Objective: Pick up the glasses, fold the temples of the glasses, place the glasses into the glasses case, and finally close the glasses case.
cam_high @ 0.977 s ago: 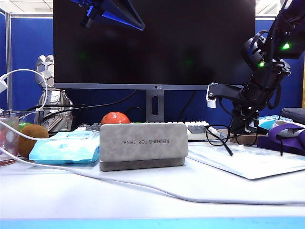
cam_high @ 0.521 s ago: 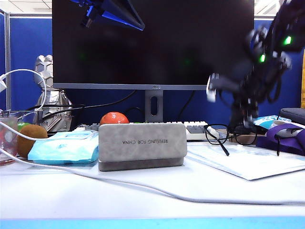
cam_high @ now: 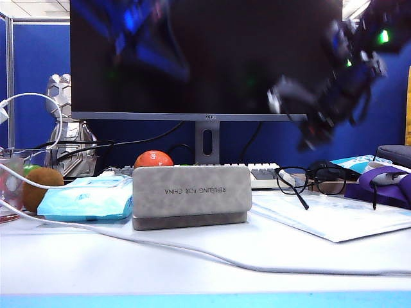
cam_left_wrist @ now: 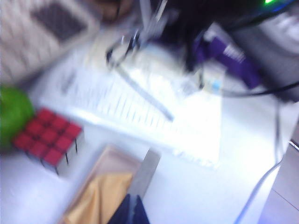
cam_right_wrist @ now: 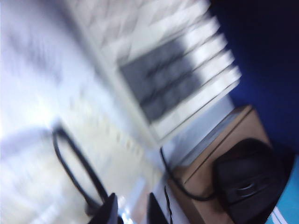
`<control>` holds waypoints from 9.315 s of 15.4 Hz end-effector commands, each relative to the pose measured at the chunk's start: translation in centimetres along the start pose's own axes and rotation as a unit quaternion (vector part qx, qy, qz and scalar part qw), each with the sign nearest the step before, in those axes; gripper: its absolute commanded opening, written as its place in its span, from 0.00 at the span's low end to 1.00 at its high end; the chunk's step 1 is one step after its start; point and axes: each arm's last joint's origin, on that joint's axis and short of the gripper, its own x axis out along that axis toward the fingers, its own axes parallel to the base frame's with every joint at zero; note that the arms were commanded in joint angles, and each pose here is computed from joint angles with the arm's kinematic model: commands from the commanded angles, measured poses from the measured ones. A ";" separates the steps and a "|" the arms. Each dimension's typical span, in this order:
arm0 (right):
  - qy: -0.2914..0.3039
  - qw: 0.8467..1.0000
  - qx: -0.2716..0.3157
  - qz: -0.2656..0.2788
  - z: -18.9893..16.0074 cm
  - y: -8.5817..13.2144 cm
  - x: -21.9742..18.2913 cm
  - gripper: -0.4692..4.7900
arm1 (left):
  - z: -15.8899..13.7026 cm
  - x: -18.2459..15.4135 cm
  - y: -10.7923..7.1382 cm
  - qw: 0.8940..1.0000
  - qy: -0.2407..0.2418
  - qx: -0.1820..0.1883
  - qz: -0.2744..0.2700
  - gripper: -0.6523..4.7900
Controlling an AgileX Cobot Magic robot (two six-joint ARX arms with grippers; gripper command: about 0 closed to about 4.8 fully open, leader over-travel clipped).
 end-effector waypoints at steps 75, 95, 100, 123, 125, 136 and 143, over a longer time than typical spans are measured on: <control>0.075 0.971 0.110 0.200 -3.2 -3.2 -0.3 0.39 | -1.6 2.5 0.7 0.992 0.058 -0.072 -0.083 0.15; 0.059 0.965 0.157 0.200 -2.8 -3.2 -0.1 0.09 | -1.6 2.5 0.7 0.993 0.055 -0.069 -0.083 0.15; -0.009 0.949 0.225 0.222 -1.2 -4.0 -2.2 0.09 | -1.3 2.5 0.7 0.994 0.045 -0.063 -0.083 0.15; 0.018 1.000 0.010 0.016 0.3 -6.9 -3.8 0.09 | -1.0 2.5 0.7 0.995 0.030 -0.051 -0.082 0.15; 0.008 0.999 -0.007 -0.034 0.7 -7.8 -3.8 0.09 | -1.0 2.5 0.7 0.995 0.030 -0.051 -0.082 0.15; -0.125 0.982 0.063 -0.129 6.1 -8.5 -6.6 0.09 | -0.6 2.4 0.7 0.996 0.014 -0.037 -0.082 0.15; -0.163 0.902 0.392 0.080 6.9 -7.4 -15.1 0.09 | 3.5 -2.5 -1.4 0.984 -0.157 0.047 -0.071 0.15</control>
